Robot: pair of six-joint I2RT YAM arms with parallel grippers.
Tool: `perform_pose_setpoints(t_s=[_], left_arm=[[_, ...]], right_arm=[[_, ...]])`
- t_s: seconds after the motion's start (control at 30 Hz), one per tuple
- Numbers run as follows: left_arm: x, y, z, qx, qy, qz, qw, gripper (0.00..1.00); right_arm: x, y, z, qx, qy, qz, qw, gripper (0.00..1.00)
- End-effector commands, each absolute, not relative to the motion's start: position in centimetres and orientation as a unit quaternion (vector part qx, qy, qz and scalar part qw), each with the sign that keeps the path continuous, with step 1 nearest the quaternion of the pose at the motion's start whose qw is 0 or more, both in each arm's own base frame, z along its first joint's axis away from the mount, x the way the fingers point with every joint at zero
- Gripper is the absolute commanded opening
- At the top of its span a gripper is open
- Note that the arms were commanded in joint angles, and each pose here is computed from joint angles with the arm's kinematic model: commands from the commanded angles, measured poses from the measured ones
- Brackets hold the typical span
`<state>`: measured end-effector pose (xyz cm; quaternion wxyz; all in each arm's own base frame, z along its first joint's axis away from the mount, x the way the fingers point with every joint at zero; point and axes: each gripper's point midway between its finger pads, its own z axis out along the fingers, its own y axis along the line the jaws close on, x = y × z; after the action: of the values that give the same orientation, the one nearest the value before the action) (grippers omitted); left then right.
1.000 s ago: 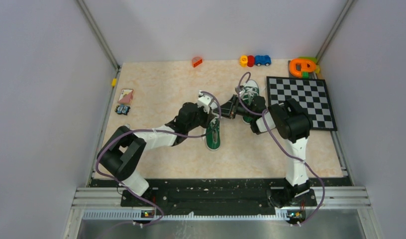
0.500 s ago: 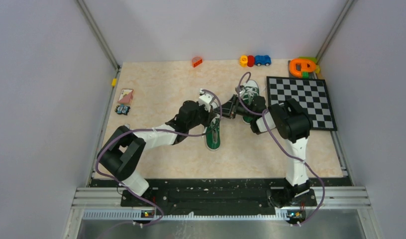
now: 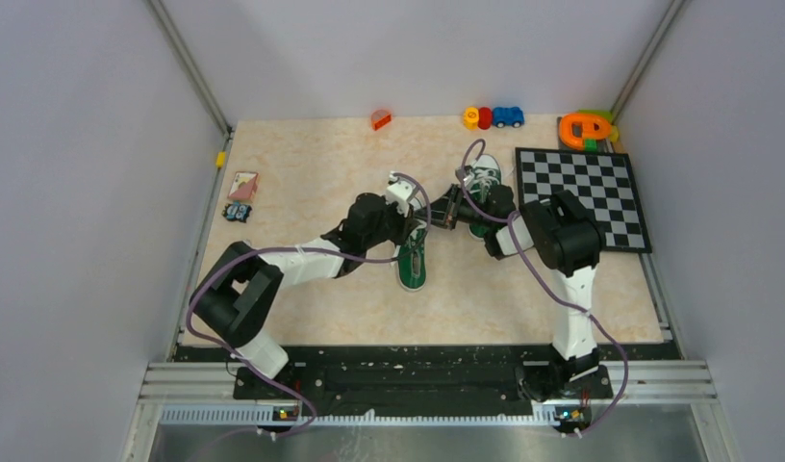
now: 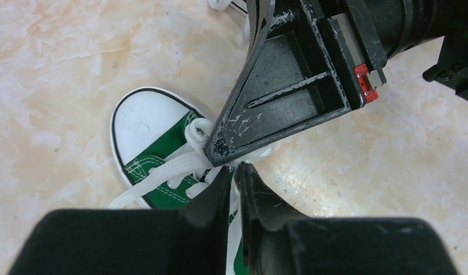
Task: Tie the shoes
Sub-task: Cross the shoelace with the shoelace.
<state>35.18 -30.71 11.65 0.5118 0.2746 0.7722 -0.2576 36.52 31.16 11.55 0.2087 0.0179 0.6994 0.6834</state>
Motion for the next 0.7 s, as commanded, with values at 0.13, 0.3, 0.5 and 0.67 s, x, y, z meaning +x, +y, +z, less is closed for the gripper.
perform_pose_setpoints(t_s=[0.13, 0.3, 0.5, 0.67], left_arm=[[34.9, -27.5, 15.9, 0.245, 0.754, -0.247, 0.557, 0.36], [34.8, -25.5, 16.5, 0.248, 0.752, -0.225, 0.567, 0.44], [36.1, -24.3, 14.8, 0.277, 0.731, -0.327, 0.532, 0.47], [34.9, -25.7, 13.7, 0.396, 0.668, -0.363, 0.515, 0.48]], right_arm=[[36.6, 31.1, 15.0, -0.023, 0.680, 0.691, 0.244, 0.00], [36.6, 31.1, 15.2, -0.027, 0.684, 0.686, 0.247, 0.00], [36.6, 31.2, 15.4, -0.029, 0.690, 0.680, 0.247, 0.00], [36.7, 31.1, 15.5, -0.024, 0.694, 0.676, 0.247, 0.00]])
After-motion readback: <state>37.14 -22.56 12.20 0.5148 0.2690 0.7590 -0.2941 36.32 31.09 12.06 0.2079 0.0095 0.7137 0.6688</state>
